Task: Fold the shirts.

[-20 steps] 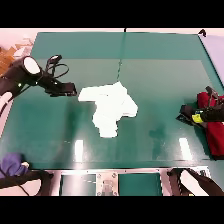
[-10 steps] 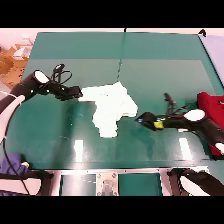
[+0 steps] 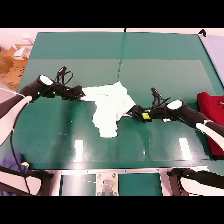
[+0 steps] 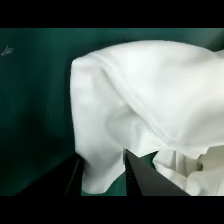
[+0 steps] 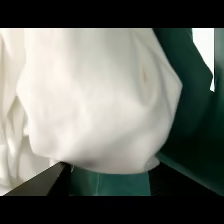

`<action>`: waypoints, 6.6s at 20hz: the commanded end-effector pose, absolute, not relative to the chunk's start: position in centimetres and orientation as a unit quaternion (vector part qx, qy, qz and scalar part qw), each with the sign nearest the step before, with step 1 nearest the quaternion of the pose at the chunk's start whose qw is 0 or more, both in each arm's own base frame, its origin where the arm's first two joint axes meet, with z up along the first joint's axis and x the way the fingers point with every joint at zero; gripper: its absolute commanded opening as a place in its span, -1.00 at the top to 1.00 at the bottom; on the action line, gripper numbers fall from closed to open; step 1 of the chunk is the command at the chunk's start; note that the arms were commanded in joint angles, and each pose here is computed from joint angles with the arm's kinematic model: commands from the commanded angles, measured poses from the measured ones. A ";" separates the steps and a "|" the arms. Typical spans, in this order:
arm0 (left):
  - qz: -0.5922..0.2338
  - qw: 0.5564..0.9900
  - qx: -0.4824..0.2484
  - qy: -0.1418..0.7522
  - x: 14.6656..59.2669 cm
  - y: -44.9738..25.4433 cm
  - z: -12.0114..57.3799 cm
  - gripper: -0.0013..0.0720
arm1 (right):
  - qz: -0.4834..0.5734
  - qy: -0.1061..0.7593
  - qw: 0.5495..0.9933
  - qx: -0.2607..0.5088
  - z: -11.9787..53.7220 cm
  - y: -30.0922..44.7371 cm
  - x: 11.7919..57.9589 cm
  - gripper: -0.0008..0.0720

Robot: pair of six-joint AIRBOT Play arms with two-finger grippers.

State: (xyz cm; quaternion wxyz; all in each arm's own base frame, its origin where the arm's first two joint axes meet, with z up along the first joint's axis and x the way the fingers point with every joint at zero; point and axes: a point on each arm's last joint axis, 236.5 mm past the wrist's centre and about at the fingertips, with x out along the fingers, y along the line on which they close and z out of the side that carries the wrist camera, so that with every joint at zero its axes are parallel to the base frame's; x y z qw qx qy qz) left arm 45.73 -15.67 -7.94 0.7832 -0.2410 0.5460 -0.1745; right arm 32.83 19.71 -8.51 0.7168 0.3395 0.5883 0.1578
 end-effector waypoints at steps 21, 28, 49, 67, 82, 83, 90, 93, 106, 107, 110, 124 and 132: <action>-0.251 0.941 -0.127 0.191 46.6 -12.4 27.3 0.91 | 0.294 0.410 0.829 0.241 15.6 11.8 42.9 0.94; -0.294 0.954 -0.052 -0.014 35.0 -13.3 47.4 0.91 | 0.324 0.181 0.923 0.101 39.5 12.4 35.5 0.93; -0.222 0.852 -0.160 0.446 47.4 -12.5 6.5 0.91 | 0.238 0.522 0.790 0.215 3.5 11.8 44.4 0.93; -0.230 0.825 -0.136 0.498 47.8 -13.7 -0.6 0.91 | 0.110 0.654 0.657 0.358 -6.8 8.0 29.3 -0.44; -0.122 0.722 -0.006 0.681 37.2 -4.3 -3.2 0.91 | 0.124 0.489 0.787 0.356 0.8 4.2 43.7 0.94; -0.123 0.709 -0.007 0.694 35.6 -4.3 -3.3 0.91 | 0.129 0.485 0.788 0.357 1.5 3.3 45.0 0.94; -0.131 0.600 -0.014 0.789 23.3 -5.8 -7.1 0.91 | 0.163 0.485 0.783 0.353 0.7 4.9 54.3 0.94; -0.124 0.582 -0.016 0.804 21.4 -5.5 -8.4 0.91 | 0.191 0.501 0.769 0.348 0.9 6.3 55.4 0.92; -0.113 0.675 -0.018 0.729 27.0 -5.7 -9.5 0.91 | 0.113 0.635 0.665 0.377 -3.0 3.7 34.0 0.25; -0.112 0.679 -0.020 0.725 27.3 -5.8 -9.5 0.91 | 0.103 0.634 0.668 0.376 -4.1 4.8 31.7 0.19; -0.116 0.685 -0.032 0.718 27.7 -6.3 -9.4 0.91 | 0.139 0.634 0.660 0.378 -6.7 10.3 26.6 -0.02; -0.118 0.701 -0.043 0.702 28.8 -6.8 -9.3 0.90 | 0.199 0.649 0.646 0.348 -11.1 21.5 25.5 0.93; -0.142 0.843 -0.008 0.519 37.5 -7.3 9.3 0.91 | 0.256 0.499 0.763 0.320 12.8 11.8 36.1 0.93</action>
